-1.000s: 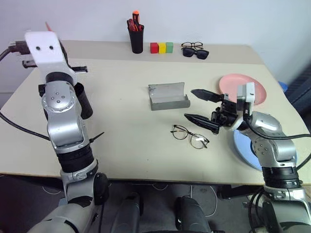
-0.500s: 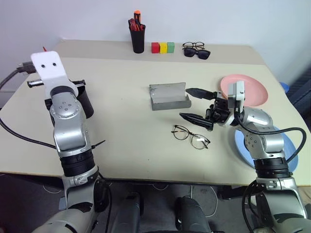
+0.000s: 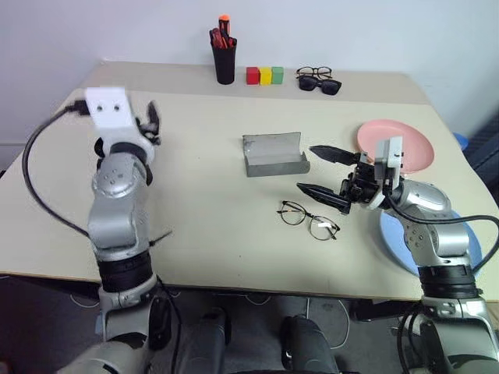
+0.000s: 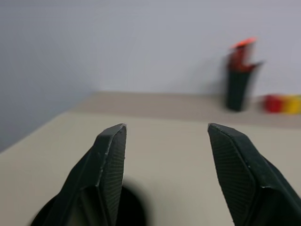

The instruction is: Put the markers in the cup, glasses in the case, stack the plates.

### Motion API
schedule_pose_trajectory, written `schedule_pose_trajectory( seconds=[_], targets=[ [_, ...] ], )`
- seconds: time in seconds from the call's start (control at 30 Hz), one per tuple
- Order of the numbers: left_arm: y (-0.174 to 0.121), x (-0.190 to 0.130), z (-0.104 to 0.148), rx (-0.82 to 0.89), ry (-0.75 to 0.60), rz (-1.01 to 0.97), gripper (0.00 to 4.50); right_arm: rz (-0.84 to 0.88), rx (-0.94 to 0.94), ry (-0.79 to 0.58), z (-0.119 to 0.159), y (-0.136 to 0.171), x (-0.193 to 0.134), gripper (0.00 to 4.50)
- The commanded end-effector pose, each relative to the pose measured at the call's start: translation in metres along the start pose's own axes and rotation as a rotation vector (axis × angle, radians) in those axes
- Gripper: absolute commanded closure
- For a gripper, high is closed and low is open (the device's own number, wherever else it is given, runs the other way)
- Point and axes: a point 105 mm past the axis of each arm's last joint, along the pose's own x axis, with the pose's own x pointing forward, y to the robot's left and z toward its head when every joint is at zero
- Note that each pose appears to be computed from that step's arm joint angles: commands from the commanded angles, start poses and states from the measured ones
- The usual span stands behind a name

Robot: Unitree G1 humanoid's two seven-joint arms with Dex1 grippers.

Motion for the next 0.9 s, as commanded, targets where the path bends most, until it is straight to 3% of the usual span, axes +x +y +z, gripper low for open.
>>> schedule_pose_trajectory(
  seconds=[0.03,0.2,0.37,0.57,0.67,0.8,0.9],
  targets=[
    [-0.075,0.004,0.024,-0.080,0.058,-0.554,1.64,-0.111,-0.056,0.013,0.014,-0.004,-0.014,0.00],
    [-0.125,0.015,-0.022,0.057,0.314,-0.968,1.64,-0.251,-0.054,0.078,0.011,0.007,-0.040,0.00],
    [-0.143,0.042,-0.070,0.256,0.464,-1.052,1.64,-0.370,-0.076,0.101,0.016,0.016,-0.059,0.00],
    [-0.171,0.051,-0.101,0.420,0.521,-1.048,1.64,-0.487,-0.098,0.115,0.024,0.034,-0.074,0.00],
    [-0.182,0.046,-0.107,0.446,0.528,-1.086,2.51,-0.537,-0.107,0.131,0.026,0.039,-0.083,0.00],
    [-0.188,0.041,-0.113,0.457,0.542,-1.122,4.48,-0.573,-0.109,0.143,0.027,0.044,-0.089,0.00],
    [-0.189,0.038,-0.117,0.462,0.552,-1.127,4.48,-0.581,-0.106,0.148,0.027,0.047,-0.091,0.00]
  ],
)
